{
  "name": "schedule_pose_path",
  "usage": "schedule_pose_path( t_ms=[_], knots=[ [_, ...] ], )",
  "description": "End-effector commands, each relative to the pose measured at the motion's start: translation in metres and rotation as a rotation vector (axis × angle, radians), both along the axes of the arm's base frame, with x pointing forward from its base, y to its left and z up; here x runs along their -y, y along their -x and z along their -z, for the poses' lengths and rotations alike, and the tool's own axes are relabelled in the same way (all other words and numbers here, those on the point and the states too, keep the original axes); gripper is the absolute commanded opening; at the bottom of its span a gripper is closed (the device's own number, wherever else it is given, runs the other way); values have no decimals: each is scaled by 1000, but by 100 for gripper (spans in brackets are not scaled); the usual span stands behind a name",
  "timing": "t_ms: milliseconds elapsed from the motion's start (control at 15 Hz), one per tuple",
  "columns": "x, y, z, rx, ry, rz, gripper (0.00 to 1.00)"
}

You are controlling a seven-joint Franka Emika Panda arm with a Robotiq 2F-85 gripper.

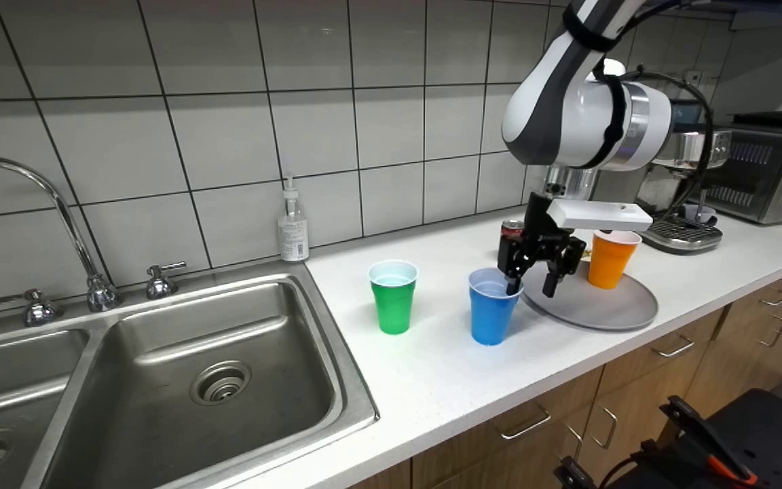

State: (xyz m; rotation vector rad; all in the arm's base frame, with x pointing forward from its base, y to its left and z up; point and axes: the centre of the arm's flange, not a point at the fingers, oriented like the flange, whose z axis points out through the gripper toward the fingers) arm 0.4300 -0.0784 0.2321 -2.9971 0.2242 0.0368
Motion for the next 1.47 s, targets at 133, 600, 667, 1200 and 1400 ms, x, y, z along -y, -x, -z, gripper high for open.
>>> schedule_pose_path(
  t_ms=[133,600,667,1200,1400],
  knots=[
    [-1,-5,0,7,12,12,27],
    [1,-11,-2,14,10,29,0],
    [1,-11,-3,16,10,30,1],
    [16,-18,-29,34,-36,94,1],
    [31,-18,-37,16,-58,126,1]
  ],
)
